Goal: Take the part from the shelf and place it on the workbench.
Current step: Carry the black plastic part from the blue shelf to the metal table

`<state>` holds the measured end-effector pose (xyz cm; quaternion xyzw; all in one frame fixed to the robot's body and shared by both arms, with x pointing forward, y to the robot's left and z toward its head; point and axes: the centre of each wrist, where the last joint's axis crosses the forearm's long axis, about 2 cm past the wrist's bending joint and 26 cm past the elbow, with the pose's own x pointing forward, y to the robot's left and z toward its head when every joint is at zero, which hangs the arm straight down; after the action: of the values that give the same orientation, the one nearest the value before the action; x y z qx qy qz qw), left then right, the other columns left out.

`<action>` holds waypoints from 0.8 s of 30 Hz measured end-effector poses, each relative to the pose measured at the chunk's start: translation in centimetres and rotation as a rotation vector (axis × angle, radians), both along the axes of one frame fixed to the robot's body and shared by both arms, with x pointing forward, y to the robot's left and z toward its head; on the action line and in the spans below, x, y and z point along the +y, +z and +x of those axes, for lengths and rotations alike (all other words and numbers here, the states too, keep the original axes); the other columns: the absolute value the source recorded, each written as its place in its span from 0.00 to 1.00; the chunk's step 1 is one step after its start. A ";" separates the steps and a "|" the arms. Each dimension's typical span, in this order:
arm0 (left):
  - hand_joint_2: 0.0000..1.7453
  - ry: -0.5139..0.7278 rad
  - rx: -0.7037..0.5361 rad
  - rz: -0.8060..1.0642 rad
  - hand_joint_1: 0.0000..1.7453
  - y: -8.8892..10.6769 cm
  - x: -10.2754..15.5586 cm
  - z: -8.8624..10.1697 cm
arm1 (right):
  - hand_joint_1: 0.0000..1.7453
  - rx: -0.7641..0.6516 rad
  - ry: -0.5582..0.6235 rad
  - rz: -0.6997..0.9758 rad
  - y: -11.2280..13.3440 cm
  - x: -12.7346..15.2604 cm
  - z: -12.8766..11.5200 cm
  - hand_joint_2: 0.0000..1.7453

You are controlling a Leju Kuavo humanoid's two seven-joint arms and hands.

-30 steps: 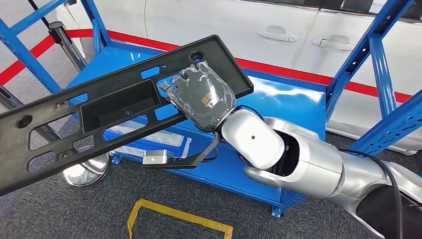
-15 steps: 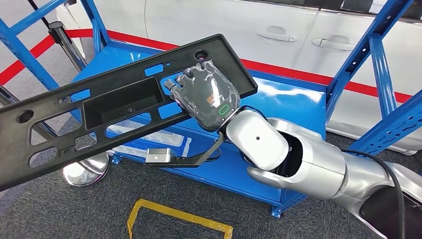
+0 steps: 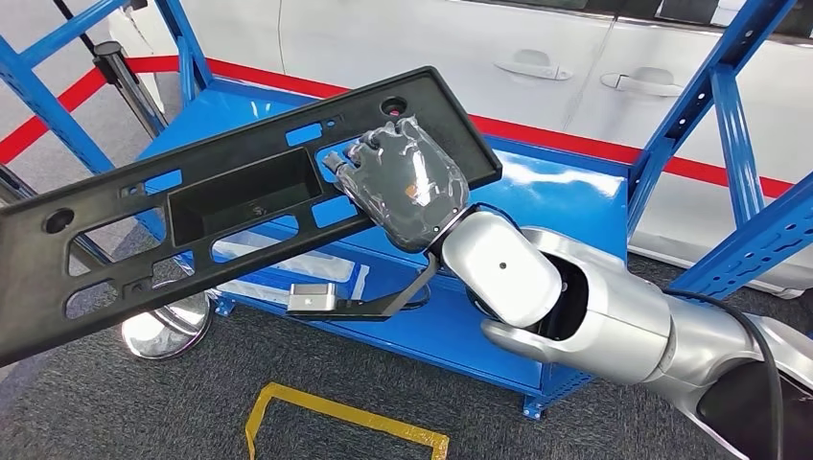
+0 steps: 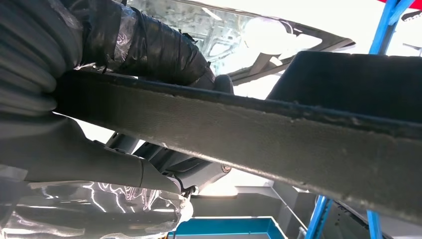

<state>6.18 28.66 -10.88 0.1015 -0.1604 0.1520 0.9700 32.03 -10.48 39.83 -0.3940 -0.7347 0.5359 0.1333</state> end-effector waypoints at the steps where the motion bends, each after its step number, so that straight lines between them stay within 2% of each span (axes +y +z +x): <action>1: 1.00 0.000 0.000 0.001 0.00 0.0 0.0 0.0 | 1.00 0.000 0.000 0.000 0.0 0.0 0.0 1.00; 24: 1.00 -0.005 -0.011 0.009 0.00 0.0 0.0 0.2 | 1.00 -0.005 0.014 0.045 0.1 -1.0 -0.1 1.00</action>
<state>6.37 28.62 -10.85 0.1046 -0.1666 0.1492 0.9690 31.97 -11.50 39.98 -0.3872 -0.7496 0.5192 0.1367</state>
